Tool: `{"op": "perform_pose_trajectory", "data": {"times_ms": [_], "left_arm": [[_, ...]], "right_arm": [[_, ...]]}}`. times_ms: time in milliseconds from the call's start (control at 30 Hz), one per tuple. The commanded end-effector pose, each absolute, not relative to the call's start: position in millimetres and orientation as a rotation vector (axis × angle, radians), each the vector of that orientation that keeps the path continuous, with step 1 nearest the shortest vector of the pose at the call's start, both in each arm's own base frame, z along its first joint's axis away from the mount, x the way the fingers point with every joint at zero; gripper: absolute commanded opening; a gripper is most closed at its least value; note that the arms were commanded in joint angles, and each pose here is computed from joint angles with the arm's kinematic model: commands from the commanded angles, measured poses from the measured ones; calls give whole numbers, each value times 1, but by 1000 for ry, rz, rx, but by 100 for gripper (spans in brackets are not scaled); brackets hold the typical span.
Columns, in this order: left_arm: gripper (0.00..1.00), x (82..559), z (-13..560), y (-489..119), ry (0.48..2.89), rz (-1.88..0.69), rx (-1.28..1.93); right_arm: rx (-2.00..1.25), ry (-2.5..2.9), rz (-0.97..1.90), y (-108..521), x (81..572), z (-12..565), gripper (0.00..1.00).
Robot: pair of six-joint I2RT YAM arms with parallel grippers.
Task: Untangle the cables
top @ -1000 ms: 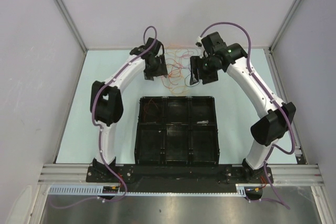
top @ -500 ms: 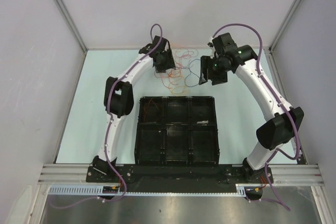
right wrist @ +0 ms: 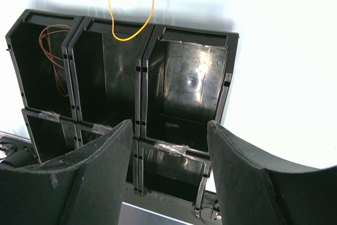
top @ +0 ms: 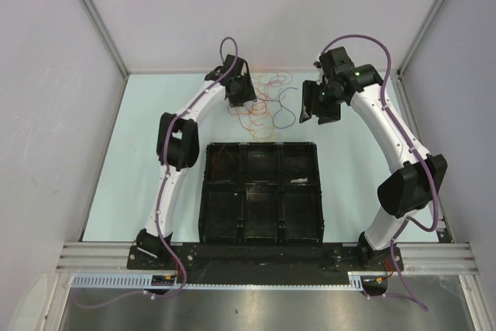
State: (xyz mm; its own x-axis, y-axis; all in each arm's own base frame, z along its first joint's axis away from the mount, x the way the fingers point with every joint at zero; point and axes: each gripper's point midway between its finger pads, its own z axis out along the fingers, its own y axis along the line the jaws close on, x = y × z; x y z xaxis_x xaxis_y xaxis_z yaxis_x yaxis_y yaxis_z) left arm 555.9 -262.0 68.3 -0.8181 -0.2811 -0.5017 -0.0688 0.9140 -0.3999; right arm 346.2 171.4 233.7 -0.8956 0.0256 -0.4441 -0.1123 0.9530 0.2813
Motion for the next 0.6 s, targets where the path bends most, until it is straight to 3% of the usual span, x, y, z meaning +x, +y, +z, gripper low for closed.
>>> {"op": "perform_pose_trajectory", "data": {"times_ms": [0, 167, 333, 567], "left_arm": [[59, 574, 89, -267, 2423, -552, -264], [56, 577, 86, -272, 2417, -584, -254], [46, 581, 87, -275, 2406, -605, -249], [47, 582, 81, -273, 2415, -582, -264]], "right_arm": [[-66, 2631, 423, 171, 353, 241, 63], [-69, 2648, 424, 171, 356, 237, 62], [-68, 2649, 423, 170, 359, 236, 62], [-66, 2654, 426, 169, 359, 235, 62]]}}
